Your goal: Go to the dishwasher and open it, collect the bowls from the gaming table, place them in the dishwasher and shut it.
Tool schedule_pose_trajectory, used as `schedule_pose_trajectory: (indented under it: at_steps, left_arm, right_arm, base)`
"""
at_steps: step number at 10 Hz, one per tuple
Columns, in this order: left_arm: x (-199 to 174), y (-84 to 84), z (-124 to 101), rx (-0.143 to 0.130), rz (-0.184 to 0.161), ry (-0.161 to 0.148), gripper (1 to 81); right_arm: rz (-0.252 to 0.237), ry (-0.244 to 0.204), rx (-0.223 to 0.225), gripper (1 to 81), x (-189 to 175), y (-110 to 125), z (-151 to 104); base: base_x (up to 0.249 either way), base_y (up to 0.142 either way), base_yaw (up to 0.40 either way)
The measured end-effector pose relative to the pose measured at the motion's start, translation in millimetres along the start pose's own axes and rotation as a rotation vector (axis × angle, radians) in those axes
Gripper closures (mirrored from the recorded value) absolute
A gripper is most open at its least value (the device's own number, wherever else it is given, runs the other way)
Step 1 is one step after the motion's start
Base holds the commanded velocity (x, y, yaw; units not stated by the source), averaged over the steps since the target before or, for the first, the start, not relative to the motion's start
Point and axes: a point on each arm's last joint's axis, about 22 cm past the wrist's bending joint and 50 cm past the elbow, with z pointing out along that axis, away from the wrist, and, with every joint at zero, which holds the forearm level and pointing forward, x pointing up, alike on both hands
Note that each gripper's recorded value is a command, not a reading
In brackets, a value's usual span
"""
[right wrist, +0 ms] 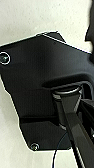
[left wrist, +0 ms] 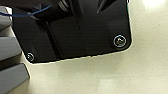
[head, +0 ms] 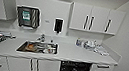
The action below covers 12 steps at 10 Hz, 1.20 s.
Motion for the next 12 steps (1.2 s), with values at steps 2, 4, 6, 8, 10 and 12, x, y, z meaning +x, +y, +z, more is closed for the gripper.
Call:
schedule_pose_trajectory:
  at_steps: [2,4,6,8,10,12]
  left_arm:
    - [-0.2,0.3,0.1,0.000,0.001,-0.002,1.0]
    - [-1.4,-1.7,-0.3,0.002,0.005,-0.005,1.0]
    - [0.9,-1.6,-0.2,0.002,0.007,-0.001,1.0]
    - [0.1,-2.0,-0.3,0.002,0.008,-0.003,1.0]
    - [-1.3,-1.2,-0.3,0.001,0.011,-0.004,1.0]
    - [-0.8,-1.1,-0.3,0.001,0.011,-0.002,1.0]
  right_arm:
    - [-0.002,0.003,0.002,1.0,2.6,-1.9,0.3]
    - [-0.003,0.015,0.000,1.0,9.5,-0.2,-0.4]
    - [-0.001,0.000,0.001,1.0,0.2,-1.5,0.4]
    - [-0.002,0.005,0.001,1.0,3.3,-1.4,0.2]
    - [-0.001,0.008,0.001,1.0,4.3,-1.3,0.1]
    - [-0.002,0.008,0.000,1.0,4.3,0.1,-0.2]
  base:
    - [0.000,0.000,0.241]
    - [0.000,0.000,0.265]
    - [0.000,0.000,0.282]
    - [0.000,0.000,0.308]
    - [0.000,0.000,0.330]
    - [0.000,0.000,0.332]
